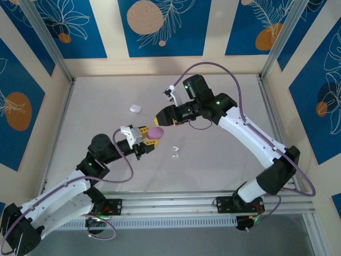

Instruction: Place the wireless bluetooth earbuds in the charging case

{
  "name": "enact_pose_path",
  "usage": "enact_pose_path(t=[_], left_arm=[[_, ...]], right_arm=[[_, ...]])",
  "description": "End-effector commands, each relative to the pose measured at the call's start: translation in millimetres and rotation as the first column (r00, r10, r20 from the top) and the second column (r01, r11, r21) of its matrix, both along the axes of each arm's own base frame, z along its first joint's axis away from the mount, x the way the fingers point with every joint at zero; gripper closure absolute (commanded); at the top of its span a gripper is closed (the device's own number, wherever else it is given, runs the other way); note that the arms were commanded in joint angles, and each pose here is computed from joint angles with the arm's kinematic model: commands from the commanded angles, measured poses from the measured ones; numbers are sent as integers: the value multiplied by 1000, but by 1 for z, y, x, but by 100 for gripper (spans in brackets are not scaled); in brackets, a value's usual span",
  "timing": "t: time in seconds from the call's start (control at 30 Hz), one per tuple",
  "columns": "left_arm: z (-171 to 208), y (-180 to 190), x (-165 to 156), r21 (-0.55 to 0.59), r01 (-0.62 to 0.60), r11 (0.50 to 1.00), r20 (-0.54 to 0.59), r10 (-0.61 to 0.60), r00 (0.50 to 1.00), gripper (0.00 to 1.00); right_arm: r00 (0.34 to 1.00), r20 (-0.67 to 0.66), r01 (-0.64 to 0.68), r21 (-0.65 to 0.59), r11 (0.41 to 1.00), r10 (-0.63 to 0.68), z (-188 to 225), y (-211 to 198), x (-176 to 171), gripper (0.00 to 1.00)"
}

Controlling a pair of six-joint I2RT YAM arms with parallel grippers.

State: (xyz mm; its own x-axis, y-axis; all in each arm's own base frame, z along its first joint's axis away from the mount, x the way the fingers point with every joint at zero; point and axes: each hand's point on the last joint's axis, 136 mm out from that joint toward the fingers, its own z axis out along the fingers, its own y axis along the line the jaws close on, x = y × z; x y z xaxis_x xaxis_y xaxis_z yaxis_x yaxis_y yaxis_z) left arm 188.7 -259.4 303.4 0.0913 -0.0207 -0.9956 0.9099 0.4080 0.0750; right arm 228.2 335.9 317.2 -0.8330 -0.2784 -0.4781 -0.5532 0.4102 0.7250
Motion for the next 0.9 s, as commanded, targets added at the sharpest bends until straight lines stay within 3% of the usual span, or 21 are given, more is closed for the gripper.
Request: enact_pose_path(t=[0.0,0.3,0.57,0.87], left_arm=[[25,1,-4,-67,4,998,47,0,999,69],[28,-4,-7,-85,42,995,32,-39,999,68],[31,-8,-13,-87,93,992,32,-90,995,68],[16,-2,6,-27,-24,999,-6,24,1000,62]], right_arm=[[992,-30,-122,81,989,124,10,-5,-36,48],[956,-197,-172,226,959,218,-2,-2,-52,42],[940,-268,-138,266,954,210,-7,9,-38,47],[926,-299,-139,297,945,230,-8,5,-38,76]])
